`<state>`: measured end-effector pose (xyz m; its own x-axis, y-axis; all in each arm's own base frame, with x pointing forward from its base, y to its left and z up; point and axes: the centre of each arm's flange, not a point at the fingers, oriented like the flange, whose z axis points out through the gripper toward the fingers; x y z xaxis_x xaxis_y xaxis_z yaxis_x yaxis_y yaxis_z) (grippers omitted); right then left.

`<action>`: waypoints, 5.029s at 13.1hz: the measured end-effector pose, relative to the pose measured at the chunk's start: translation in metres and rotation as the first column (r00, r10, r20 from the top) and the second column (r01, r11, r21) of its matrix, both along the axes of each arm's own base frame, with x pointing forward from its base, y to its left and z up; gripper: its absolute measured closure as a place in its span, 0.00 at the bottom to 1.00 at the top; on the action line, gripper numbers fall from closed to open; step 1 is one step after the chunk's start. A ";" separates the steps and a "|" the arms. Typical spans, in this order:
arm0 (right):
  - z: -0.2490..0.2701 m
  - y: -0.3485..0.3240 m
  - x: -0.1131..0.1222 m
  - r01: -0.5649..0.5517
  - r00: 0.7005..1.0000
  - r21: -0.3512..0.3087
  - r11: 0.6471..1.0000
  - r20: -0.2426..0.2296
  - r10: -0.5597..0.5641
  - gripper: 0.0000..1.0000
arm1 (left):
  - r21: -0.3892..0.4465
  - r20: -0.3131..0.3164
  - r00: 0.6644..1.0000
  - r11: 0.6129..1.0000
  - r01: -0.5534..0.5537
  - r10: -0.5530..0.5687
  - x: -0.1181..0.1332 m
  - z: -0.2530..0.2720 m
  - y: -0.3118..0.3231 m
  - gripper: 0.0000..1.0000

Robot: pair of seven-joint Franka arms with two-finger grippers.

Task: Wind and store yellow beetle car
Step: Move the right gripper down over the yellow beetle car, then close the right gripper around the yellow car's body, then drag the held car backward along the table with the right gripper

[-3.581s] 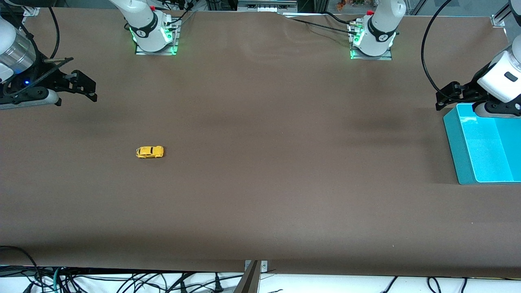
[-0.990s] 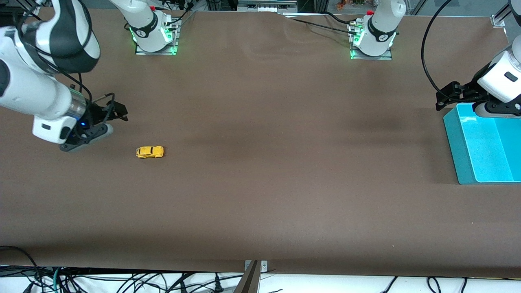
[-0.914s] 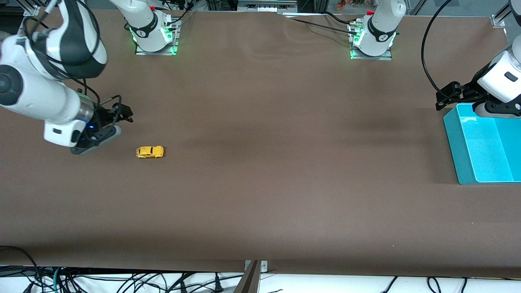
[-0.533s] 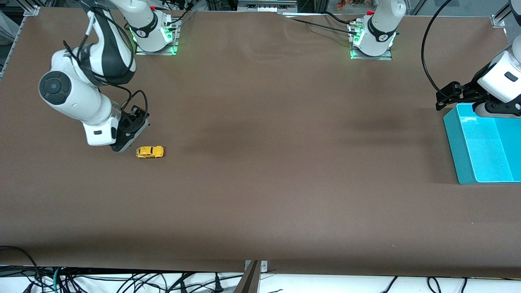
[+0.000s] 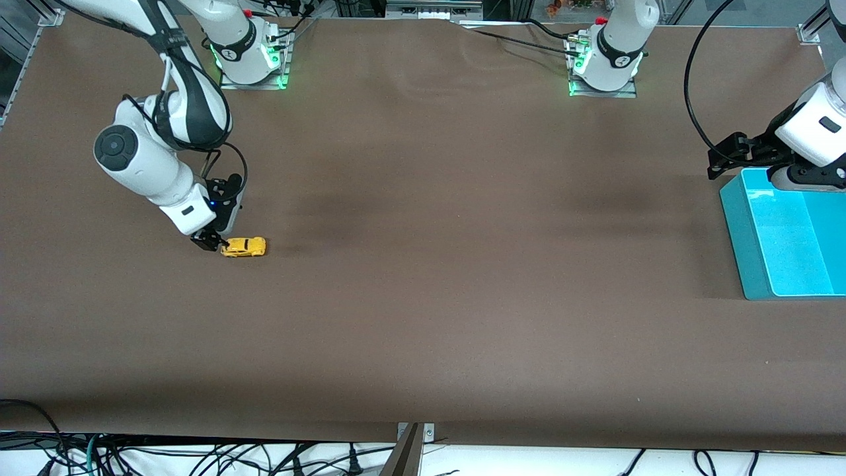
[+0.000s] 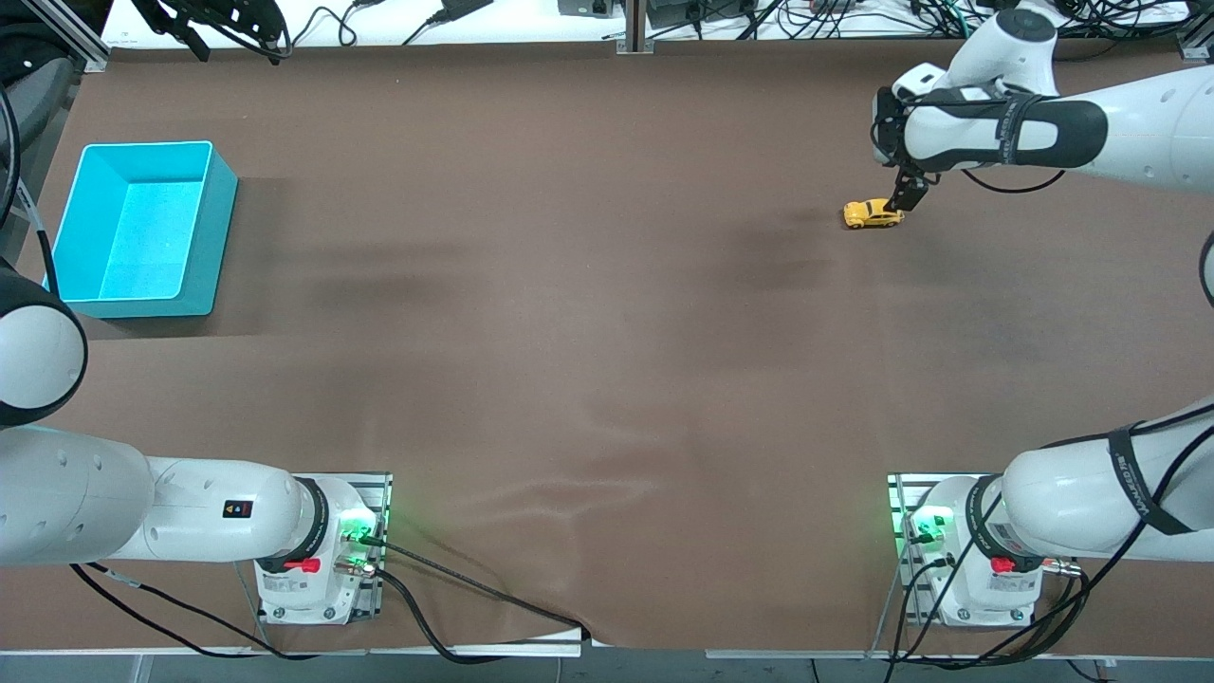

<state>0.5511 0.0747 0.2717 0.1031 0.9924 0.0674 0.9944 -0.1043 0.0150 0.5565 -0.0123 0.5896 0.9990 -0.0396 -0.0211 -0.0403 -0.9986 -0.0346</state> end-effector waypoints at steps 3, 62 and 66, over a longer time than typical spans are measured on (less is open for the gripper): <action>-0.033 -0.006 0.003 -0.045 0.999 0.015 0.999 0.006 0.045 0.00 | 0.000 0.010 1.000 1.000 0.002 -0.002 0.001 0.005 -0.001 0.00; -0.075 -0.236 -0.012 -0.184 0.977 -0.002 0.983 0.111 0.183 0.57 | 0.001 -0.031 0.999 1.000 -0.009 0.009 0.004 0.002 0.002 0.00; -0.085 -0.236 -0.014 -0.181 0.979 0.015 0.983 0.096 0.179 0.39 | 0.001 -0.031 0.999 1.000 -0.009 0.009 0.004 0.002 0.002 0.00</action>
